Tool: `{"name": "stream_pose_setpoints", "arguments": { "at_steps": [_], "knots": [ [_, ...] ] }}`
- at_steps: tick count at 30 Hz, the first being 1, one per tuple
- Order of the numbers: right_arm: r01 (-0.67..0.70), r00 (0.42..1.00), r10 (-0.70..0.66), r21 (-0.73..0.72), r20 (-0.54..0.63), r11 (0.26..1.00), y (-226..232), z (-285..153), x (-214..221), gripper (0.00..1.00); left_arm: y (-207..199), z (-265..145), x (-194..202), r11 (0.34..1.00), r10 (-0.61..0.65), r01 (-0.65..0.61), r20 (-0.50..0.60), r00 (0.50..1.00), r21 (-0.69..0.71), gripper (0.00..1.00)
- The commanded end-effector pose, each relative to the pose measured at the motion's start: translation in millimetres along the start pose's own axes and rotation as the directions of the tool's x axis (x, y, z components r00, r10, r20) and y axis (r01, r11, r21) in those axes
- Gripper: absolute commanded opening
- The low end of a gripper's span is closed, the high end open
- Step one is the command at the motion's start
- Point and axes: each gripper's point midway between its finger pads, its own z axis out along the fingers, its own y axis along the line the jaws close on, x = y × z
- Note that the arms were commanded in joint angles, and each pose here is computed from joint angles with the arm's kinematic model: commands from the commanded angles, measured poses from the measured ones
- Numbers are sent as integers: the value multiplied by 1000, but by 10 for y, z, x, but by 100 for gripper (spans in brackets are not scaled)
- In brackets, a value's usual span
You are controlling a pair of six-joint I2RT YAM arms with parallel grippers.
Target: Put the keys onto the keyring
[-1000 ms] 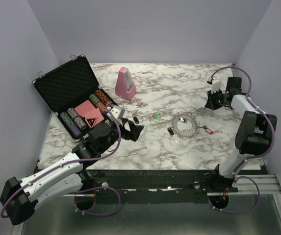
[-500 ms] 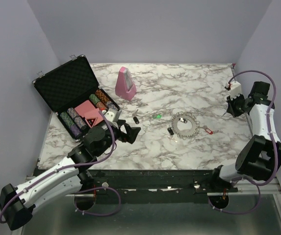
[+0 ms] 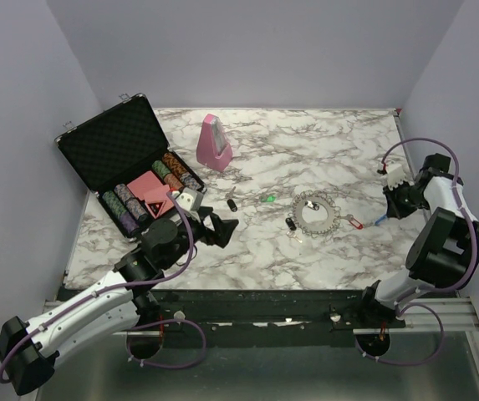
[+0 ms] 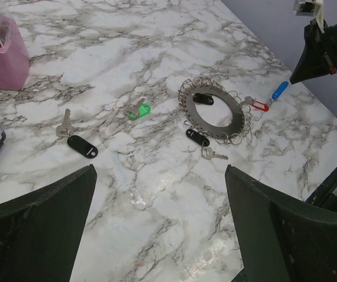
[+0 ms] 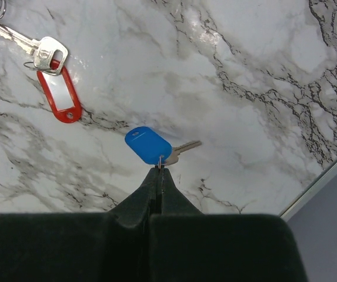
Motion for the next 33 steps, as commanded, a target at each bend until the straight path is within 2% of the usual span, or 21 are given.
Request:
{"name": "stream_pose_setpoints", "arguments": {
  "at_steps": [1, 16, 20, 26, 33],
  "knots": [
    [-3, 1000, 2, -36, -7, 999, -73, 60, -22, 0, 24, -9, 43, 1000, -6, 6, -1, 1000, -2, 99],
    [-49, 989, 64, -113, 132, 992, -142, 183, -495, 0, 40, 29, 93, 1000, -5, 5, -12, 1000, -9, 99],
    [-52, 988, 69, -121, 138, 991, -143, 230, -577, 0, 50, 36, 95, 1000, -4, 4, -12, 1000, -12, 99],
    [-53, 980, 73, -115, 184, 992, -166, 148, -721, 0, 53, 35, 94, 1000, -2, 2, -14, 1000, -15, 99],
    [6, 993, -3, -29, 117, 1000, -201, -134, -615, 0, 41, 18, 63, 1000, 2, -2, -6, 1000, -10, 99]
  ]
}}
